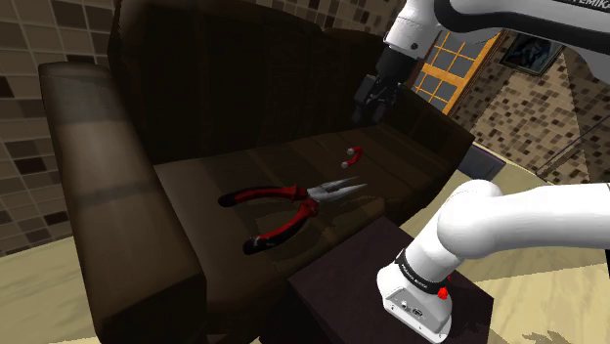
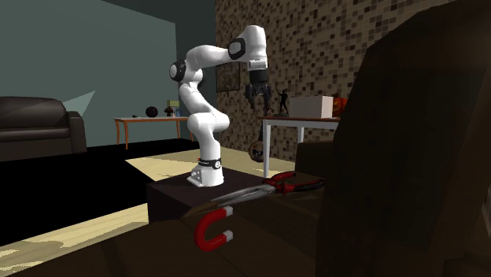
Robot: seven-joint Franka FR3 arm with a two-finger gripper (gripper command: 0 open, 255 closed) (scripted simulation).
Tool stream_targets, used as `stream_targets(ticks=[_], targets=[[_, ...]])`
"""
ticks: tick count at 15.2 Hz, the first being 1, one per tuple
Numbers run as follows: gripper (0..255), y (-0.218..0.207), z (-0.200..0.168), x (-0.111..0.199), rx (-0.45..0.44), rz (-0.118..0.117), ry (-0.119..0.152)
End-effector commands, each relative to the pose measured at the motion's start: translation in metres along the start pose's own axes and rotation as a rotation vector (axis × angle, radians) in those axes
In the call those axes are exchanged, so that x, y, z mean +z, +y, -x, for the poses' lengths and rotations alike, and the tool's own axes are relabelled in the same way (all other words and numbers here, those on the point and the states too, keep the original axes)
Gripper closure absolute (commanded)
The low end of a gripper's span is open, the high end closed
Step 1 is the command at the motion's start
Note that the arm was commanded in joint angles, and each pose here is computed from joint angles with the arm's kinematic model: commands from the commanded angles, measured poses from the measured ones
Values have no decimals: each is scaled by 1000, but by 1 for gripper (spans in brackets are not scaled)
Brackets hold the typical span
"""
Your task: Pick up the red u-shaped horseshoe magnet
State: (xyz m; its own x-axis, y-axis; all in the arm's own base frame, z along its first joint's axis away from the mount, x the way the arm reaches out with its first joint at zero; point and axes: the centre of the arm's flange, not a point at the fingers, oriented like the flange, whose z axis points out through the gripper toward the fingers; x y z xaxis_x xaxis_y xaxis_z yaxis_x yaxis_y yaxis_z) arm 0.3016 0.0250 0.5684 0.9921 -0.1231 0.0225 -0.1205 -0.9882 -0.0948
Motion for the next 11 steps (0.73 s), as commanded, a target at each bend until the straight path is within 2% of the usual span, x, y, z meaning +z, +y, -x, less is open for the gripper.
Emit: stream_targets(ticks=[1,11], targets=[[0,0,0,0,0,0,0],[0,57,-99,60,361,19,11]])
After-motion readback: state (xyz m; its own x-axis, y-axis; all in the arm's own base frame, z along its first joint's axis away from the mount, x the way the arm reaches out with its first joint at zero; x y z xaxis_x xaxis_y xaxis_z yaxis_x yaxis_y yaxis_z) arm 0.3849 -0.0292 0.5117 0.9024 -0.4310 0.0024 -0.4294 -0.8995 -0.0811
